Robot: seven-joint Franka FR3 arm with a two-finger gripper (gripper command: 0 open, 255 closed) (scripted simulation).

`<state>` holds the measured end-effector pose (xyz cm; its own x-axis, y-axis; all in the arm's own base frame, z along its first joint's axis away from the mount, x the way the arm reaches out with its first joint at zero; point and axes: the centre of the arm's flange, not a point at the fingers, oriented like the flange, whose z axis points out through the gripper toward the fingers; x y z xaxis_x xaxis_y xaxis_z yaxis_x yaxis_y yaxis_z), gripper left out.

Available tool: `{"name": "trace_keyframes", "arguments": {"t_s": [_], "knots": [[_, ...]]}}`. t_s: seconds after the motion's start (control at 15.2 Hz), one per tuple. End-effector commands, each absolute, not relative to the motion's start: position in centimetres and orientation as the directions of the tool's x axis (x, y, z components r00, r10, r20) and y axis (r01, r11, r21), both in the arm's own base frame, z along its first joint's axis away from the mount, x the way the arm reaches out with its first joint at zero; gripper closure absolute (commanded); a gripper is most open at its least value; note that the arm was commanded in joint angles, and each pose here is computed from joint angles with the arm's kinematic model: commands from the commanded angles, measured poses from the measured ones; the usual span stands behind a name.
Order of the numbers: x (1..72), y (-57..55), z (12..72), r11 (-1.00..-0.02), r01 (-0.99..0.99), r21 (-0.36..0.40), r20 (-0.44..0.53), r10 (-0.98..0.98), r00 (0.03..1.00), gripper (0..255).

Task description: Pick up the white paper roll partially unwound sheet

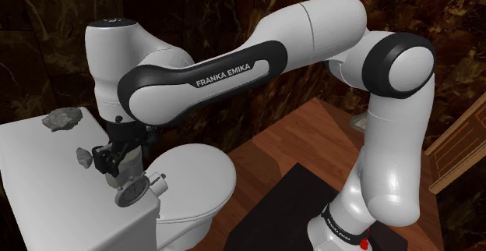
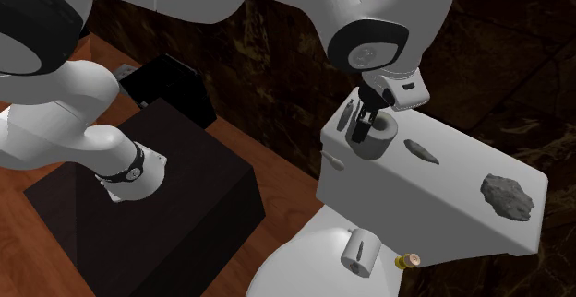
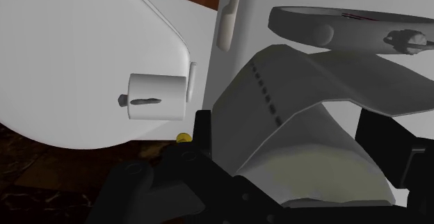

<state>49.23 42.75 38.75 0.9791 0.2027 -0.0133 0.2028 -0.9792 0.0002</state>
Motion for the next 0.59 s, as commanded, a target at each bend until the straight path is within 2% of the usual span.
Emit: {"name": "trace_keyframes", "arguments": {"t_s": [0.0,0.53], "knots": [[49.2,42.7,39.2,-0.979,0.202,0.001,-0.016,0.202,0.979,255],[49.2,42.7,43.4,-0.979,0.202,0.001,-0.016,0.202,0.979,255]]}}
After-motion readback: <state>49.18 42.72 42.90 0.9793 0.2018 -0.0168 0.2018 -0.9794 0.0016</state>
